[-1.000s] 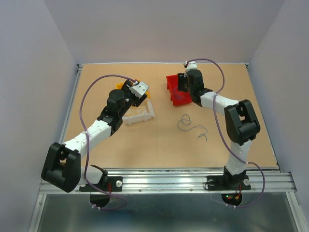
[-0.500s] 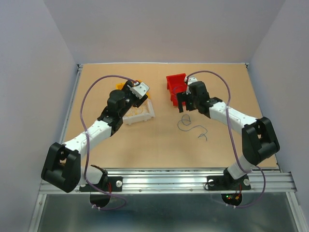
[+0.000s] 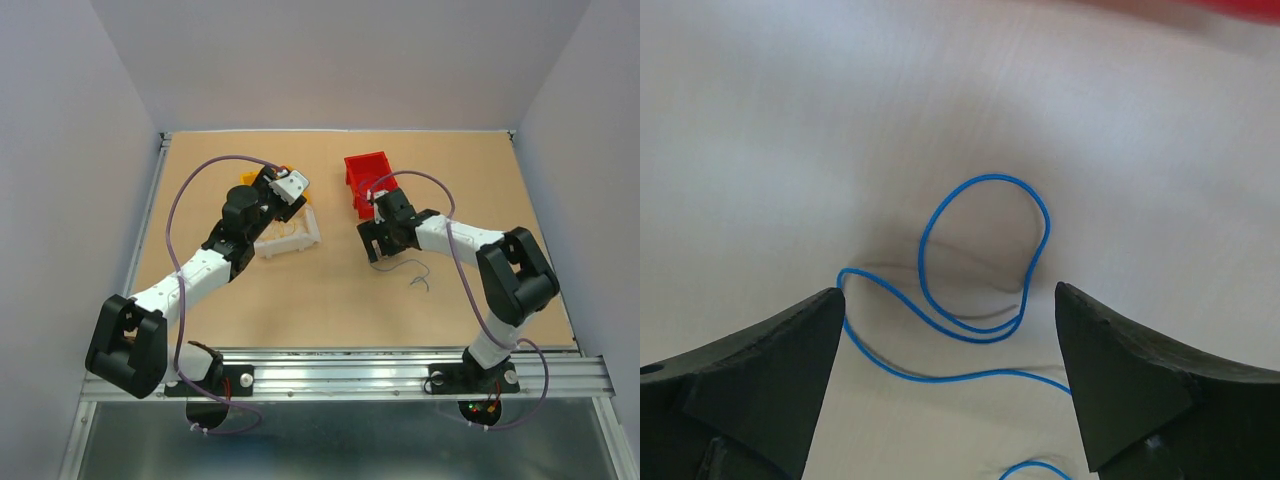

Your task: Untangle the cables

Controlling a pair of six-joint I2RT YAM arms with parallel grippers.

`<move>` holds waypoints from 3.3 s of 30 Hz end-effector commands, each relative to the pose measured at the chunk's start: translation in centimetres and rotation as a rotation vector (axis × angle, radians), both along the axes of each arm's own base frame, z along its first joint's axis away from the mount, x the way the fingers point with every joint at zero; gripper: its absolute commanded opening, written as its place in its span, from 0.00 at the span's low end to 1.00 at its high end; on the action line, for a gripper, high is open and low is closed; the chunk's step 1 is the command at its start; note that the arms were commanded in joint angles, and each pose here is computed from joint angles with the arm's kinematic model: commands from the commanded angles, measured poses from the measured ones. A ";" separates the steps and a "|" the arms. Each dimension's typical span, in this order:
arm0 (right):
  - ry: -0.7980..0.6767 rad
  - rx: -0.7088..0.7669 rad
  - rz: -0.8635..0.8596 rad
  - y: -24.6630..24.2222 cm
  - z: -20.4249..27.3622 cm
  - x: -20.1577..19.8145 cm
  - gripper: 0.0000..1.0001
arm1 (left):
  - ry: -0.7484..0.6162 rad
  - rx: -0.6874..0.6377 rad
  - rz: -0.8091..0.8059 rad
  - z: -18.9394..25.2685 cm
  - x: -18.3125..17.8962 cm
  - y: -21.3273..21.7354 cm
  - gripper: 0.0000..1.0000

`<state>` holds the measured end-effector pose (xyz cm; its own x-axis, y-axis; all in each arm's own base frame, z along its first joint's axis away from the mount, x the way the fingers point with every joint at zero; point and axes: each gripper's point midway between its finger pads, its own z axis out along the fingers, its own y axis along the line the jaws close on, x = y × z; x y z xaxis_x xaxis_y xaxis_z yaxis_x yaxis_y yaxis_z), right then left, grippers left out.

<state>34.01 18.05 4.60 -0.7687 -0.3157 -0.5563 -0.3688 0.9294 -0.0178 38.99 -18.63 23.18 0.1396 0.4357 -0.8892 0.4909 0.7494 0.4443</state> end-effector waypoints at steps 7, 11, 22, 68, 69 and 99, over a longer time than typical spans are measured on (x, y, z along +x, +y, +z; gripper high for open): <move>0.113 -0.014 0.093 1.5 -1.7 -0.9 0.35 | -0.071 -0.024 -0.014 2.0 -0.2 -0.3 0.72; 0.071 -0.017 0.084 1.4 -0.5 -0.9 0.03 | -0.071 -0.026 -0.014 2.1 -0.3 -0.3 0.72; -0.505 0.326 -0.020 2.1 17.2 1.8 0.01 | -0.071 -0.026 -0.019 2.1 -0.3 -0.4 0.72; -0.754 0.178 -0.314 1.8 14.2 19.2 0.00 | -0.053 -0.006 -0.020 1.1 0.1 -0.8 0.72; -0.728 0.166 -0.330 1.7 13.2 19.3 0.01 | -0.053 -0.006 -0.018 1.1 0.1 -0.7 0.72; -0.812 0.290 -0.221 -1.2 16.6 9.5 0.92 | -0.150 -0.127 0.202 3.7 0.4 3.1 0.81</move>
